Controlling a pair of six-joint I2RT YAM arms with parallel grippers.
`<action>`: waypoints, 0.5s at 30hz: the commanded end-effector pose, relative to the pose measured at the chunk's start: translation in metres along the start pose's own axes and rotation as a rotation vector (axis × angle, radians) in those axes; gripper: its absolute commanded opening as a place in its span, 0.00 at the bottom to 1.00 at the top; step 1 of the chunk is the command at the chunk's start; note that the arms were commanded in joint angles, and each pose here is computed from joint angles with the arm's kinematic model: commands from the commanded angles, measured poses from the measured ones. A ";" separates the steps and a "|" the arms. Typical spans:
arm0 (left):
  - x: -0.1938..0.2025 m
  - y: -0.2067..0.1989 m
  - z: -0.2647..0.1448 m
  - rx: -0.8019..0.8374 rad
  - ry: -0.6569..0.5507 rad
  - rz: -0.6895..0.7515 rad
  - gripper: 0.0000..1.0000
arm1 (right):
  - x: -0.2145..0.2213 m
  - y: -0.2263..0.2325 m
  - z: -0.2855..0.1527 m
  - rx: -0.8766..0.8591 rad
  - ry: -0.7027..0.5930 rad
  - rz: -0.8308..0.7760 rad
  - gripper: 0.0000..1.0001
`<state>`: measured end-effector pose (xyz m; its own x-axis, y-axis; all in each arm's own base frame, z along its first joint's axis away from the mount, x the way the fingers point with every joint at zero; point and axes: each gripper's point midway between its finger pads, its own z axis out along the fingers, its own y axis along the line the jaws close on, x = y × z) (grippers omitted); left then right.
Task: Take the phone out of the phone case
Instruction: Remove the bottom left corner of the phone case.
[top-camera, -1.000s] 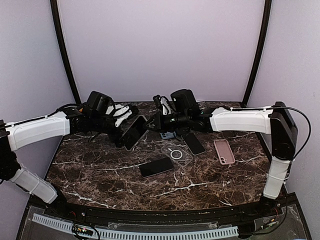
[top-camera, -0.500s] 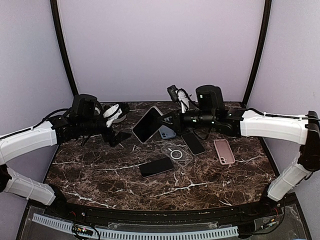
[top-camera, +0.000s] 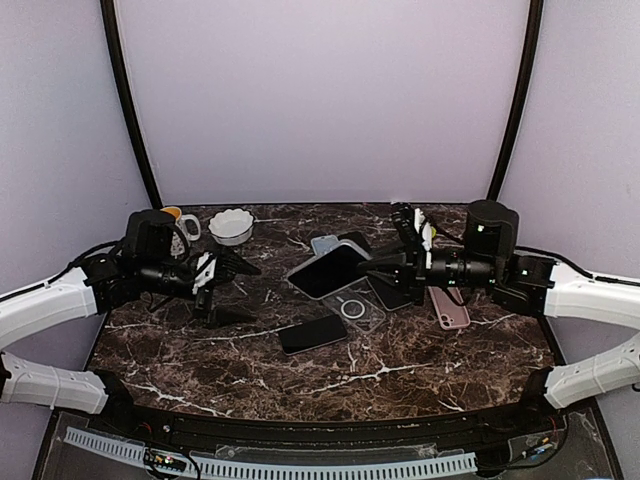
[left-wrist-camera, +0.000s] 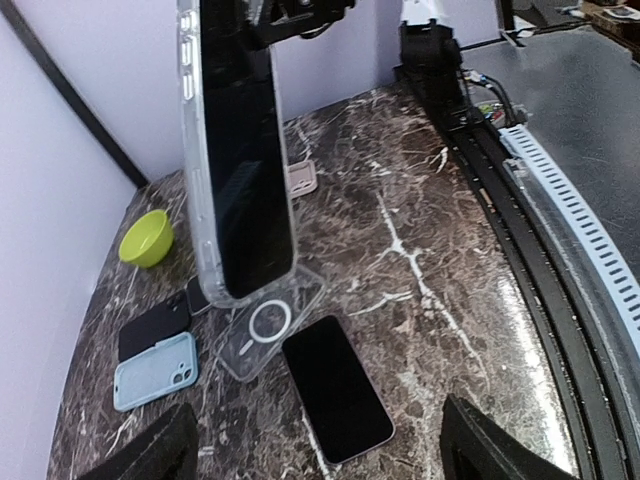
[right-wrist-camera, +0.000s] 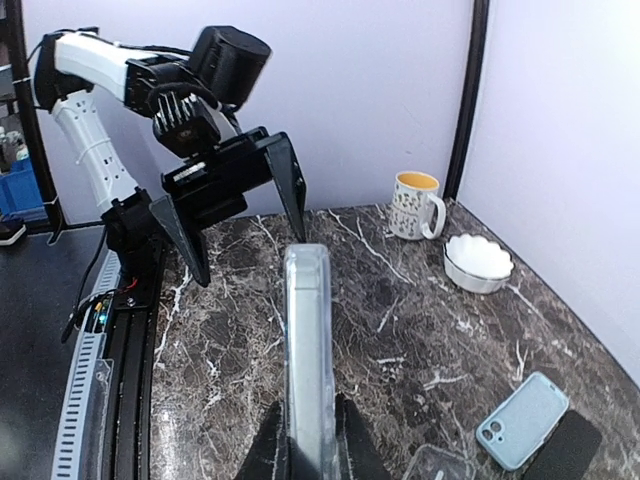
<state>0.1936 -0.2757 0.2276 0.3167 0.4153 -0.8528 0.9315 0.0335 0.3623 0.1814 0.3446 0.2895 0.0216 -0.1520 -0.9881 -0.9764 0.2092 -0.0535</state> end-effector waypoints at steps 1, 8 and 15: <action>-0.018 -0.034 0.000 0.209 -0.127 0.078 0.82 | -0.028 0.041 -0.017 -0.184 -0.120 -0.291 0.00; -0.019 -0.056 0.020 0.323 -0.164 0.113 0.69 | -0.013 0.068 -0.025 -0.352 -0.080 -0.406 0.00; -0.024 -0.075 0.034 0.331 -0.208 0.175 0.55 | -0.010 0.077 -0.020 -0.401 -0.082 -0.390 0.00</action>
<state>0.1361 -0.3127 0.2058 0.4273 0.2590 -0.8662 0.8883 -0.2988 0.3489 0.1138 0.3364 0.2623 0.3066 -0.1932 -0.9320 -0.9427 -0.1970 -0.2693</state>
